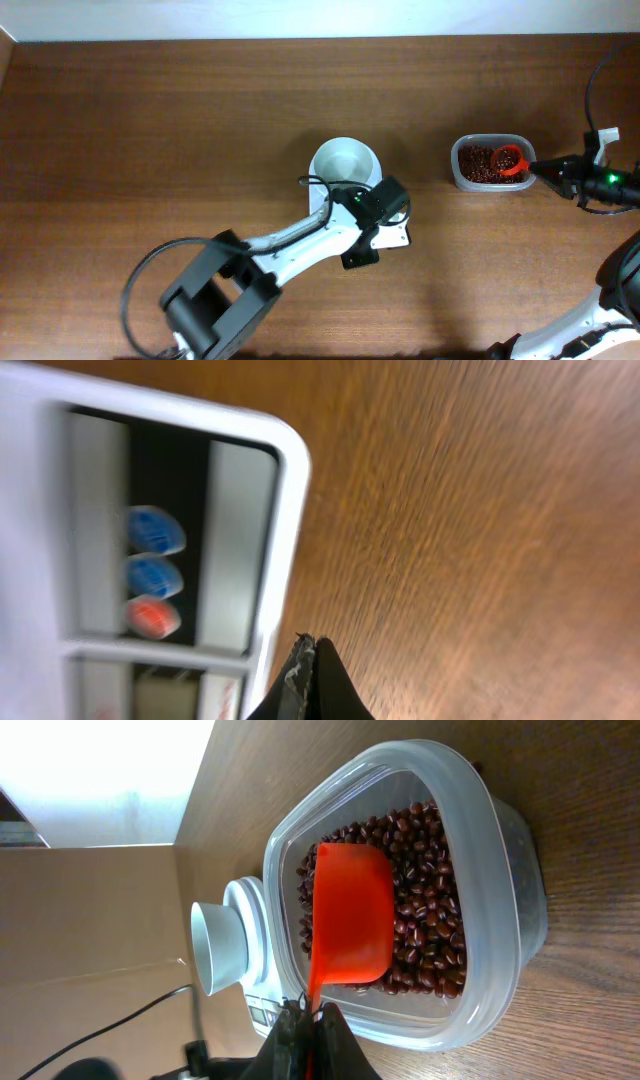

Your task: Scoop item into bowl and weigh 50g on scale

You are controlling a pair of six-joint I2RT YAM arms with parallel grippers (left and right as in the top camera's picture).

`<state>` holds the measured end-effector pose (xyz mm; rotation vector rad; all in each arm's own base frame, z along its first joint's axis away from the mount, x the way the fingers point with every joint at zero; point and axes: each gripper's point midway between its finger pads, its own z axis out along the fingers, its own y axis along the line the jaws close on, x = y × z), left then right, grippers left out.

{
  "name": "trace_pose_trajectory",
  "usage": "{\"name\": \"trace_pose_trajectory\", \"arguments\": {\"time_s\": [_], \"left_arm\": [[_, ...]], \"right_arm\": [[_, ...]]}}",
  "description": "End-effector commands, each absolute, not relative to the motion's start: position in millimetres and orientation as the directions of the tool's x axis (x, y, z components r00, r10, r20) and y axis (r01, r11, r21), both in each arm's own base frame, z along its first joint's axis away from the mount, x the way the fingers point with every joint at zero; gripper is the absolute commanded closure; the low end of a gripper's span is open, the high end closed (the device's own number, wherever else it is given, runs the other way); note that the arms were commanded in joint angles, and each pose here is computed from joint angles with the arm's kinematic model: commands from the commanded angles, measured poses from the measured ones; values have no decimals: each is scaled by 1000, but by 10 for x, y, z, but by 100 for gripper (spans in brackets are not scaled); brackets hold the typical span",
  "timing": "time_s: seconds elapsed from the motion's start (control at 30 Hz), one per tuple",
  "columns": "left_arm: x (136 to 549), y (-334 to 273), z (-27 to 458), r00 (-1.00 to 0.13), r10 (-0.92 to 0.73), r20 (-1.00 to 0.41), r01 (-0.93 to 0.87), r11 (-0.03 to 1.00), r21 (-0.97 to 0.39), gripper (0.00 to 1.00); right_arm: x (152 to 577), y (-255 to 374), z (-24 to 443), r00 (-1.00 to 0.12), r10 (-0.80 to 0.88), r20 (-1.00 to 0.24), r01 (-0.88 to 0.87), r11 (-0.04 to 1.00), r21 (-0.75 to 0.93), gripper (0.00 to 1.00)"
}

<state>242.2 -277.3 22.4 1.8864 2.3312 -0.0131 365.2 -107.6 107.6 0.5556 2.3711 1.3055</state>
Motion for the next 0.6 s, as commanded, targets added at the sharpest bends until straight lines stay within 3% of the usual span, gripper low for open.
{"name": "trace_pose_trajectory", "arguments": {"time_s": [0.0, 0.17, 0.33, 0.57], "left_arm": [[2539, -2826, 843, -266, 925, -272, 938, 313, 147, 100], [2604, -2661, 1153, -341, 880, -330, 901, 406, 151, 100], [2692, -2407, 1093, -504, 810, -301, 827, 553, 103, 94], [3063, -1940, 1098, -627, 716, -306, 725, 680, 105, 89]], "right_arm": [[3639, -1086, 1067, -850, 508, -138, 150, 486, 861, 96], [3639, -1086, 1067, -850, 507, -139, 150, 486, 861, 96], [3639, -1086, 1067, -850, 507, -139, 150, 486, 861, 96], [3639, -1086, 1067, -851, 507, -138, 150, 486, 861, 96]]}}
